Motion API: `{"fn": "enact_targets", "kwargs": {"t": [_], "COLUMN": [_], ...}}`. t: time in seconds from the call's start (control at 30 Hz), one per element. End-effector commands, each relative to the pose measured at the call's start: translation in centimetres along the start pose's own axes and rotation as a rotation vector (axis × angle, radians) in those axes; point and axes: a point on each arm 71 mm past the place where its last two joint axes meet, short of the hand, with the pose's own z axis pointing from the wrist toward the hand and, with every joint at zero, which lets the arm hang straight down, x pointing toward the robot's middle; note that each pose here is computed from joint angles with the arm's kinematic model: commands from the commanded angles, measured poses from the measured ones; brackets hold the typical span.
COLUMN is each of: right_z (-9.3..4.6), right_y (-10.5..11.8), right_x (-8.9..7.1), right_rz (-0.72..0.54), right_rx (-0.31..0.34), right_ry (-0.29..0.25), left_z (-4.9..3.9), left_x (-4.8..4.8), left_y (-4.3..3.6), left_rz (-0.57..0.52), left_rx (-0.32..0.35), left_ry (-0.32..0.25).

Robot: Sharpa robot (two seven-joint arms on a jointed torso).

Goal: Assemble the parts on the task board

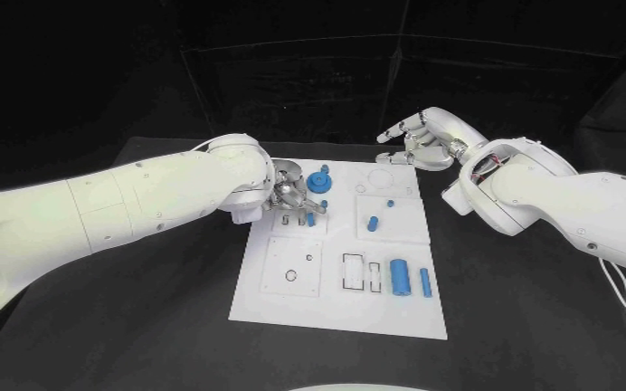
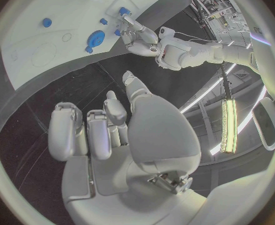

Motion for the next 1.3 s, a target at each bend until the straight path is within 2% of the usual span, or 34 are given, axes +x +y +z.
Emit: {"fn": "enact_targets", "kwargs": {"t": [0.03,1.3], "right_z": [0.09,0.36], "right_y": [0.13,0.04], "right_x": [0.04,0.09], "right_rz": [-0.005,0.004], "right_rx": [-0.004,0.010], "right_ry": [0.010,-0.002], "left_z": [0.10,0.75], "left_x": [-0.07,0.13], "left_y": [0.04,-0.59], "left_rz": [0.020,0.050], "left_rx": [-0.012,-0.018], "left_ry": [0.014,0.062]}}
